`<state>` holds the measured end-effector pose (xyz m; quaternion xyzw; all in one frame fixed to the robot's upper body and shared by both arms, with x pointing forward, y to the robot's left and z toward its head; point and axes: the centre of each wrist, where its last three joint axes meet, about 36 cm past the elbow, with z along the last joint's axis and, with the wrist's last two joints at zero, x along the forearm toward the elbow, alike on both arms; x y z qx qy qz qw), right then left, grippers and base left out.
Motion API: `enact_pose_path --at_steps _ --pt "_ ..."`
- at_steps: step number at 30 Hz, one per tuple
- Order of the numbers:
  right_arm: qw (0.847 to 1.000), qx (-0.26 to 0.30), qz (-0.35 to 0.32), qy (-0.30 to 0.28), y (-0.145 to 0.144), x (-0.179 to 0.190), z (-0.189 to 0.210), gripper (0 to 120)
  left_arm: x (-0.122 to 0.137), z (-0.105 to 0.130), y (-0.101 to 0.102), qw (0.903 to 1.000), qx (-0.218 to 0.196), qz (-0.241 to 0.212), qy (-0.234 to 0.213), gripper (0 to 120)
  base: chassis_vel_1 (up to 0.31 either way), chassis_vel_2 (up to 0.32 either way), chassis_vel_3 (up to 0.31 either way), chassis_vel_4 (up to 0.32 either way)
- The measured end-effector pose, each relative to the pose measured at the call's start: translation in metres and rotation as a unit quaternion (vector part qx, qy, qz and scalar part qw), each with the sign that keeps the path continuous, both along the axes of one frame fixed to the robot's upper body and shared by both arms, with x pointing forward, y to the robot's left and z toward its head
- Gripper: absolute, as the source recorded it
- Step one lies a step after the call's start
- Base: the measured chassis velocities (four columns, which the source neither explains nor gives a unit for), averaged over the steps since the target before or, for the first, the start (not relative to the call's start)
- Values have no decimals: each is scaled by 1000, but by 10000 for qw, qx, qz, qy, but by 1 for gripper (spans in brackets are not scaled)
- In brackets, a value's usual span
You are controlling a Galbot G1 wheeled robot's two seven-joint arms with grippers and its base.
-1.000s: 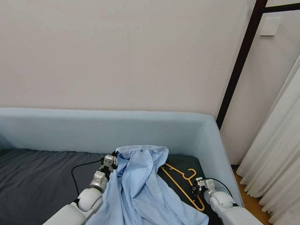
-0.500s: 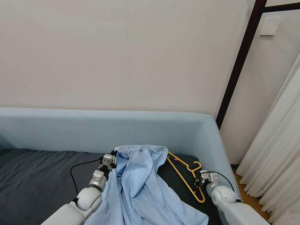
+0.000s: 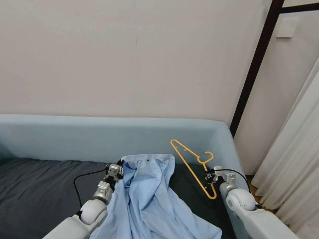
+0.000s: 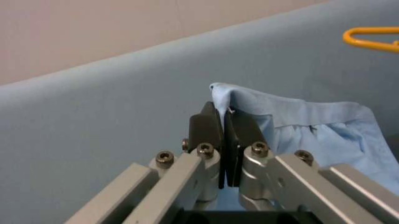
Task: Pick up the clothes from the sofa and hang them on the clothes hanger.
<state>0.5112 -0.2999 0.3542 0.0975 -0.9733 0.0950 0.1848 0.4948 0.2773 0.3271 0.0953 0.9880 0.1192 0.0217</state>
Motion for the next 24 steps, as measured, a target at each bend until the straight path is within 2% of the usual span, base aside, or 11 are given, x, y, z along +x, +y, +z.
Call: enact_pose_path --at_steps 4,7,8,11,13,14,18,19,20,22,24 --pt "9966 -584 442 -388 8 -36 -4 4 4 9 -3 10000 -46 -27 -15 0 0 0 0 0" --pt "9822 -1338 905 -957 10 -66 -17 4 4 21 -2 10000 -20 -34 -35 0 0 0 0 0" --pt "9822 -1338 905 -957 10 -66 -17 4 4 21 -2 10000 -20 -34 -35 0 0 0 0 0" --pt "9636 -1850 1328 -1399 10 -90 -28 4 3 30 0 10000 -1 -27 -57 0 0 0 0 0" --pt "9414 -2302 1664 -1817 12 -102 -37 4 0 36 -2 10000 -54 -12 -54 0 0 0 0 0" --pt "9414 -2302 1664 -1817 12 -102 -37 4 0 36 -2 10000 -54 -12 -54 0 0 0 0 0" --pt "9024 -2991 2045 -2330 25 -109 -52 4 -5 42 -5 10000 -25 -58 -10 0 0 0 0 0" --pt "9024 -2991 2045 -2330 25 -109 -52 4 -5 42 -5 10000 -25 -58 -10 0 0 0 0 0" --pt "8921 -3155 2122 -2441 29 -108 -55 4 -8 44 -6 10000 -11 -77 10 0 0 0 0 0" --pt "8806 -3313 2182 -2593 37 -104 -56 4 -12 48 -8 9999 7 -129 34 0 0 0 0 0" --pt "8783 -3333 2207 -2622 39 -102 -57 4 -14 49 -8 9999 20 -145 44 0 0 0 0 0"
